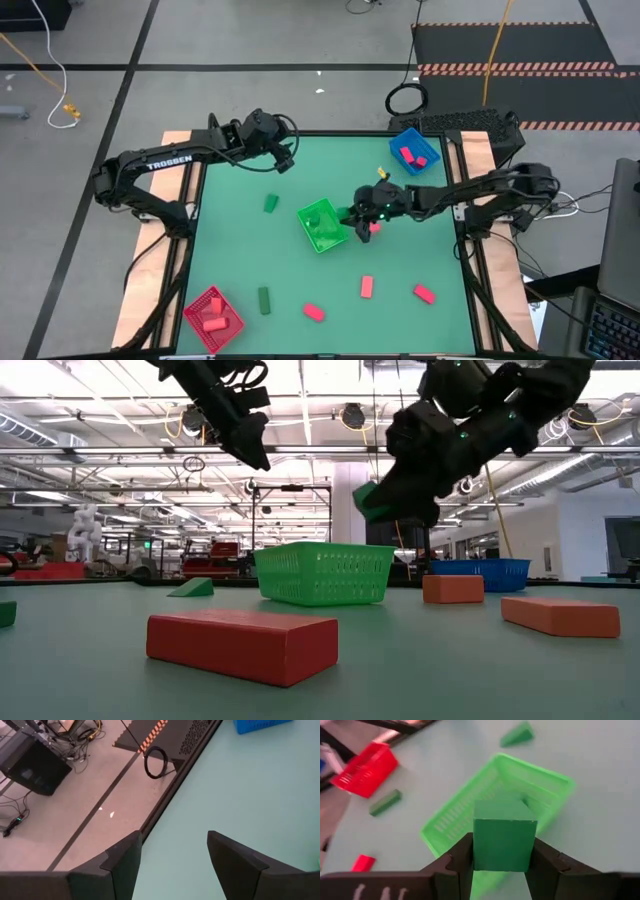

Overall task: Sort & place blocks by color
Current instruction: Put the green block into the green bin, then put the pink block into the red bin

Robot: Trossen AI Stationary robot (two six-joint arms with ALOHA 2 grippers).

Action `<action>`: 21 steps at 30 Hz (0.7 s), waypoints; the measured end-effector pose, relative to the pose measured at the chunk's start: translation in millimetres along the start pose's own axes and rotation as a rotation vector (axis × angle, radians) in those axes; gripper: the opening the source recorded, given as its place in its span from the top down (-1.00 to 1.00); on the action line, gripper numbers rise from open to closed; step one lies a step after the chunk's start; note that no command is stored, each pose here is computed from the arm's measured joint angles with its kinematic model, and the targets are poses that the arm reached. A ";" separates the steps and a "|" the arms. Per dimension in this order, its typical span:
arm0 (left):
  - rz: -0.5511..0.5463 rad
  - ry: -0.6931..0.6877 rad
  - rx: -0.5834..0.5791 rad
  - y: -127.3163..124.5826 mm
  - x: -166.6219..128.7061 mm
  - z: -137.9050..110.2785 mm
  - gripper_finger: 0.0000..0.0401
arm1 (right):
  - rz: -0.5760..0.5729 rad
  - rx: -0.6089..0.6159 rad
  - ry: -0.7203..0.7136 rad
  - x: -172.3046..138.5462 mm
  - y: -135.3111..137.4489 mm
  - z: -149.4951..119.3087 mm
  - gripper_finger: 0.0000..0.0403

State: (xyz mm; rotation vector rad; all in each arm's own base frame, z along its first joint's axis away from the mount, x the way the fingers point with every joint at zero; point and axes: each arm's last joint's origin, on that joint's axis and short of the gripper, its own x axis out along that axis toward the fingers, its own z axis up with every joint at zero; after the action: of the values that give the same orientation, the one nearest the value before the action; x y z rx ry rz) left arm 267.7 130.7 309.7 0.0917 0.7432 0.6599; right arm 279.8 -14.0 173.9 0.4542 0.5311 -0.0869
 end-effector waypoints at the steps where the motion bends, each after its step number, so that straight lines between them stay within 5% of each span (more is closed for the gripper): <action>1: 0.000 0.000 0.000 0.0 0.1 0.0 -0.15 | 0.018 -0.005 -0.018 3.5 1.3 0.0 0.38; 11: 0.002 -0.015 -0.005 0.2 0.1 1.4 -0.15 | 0.065 -0.095 -0.006 31.5 10.2 -3.6 0.32; 21: 0.002 -0.014 -0.009 0.1 0.2 1.2 -0.15 | 0.035 -0.142 -0.053 29.1 7.5 3.2 -0.23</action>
State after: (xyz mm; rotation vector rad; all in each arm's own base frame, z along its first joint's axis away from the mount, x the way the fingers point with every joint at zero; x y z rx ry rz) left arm 268.5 131.1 310.5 0.0882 0.7270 0.6635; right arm 307.8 -7.7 164.5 0.3215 0.4733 -0.0270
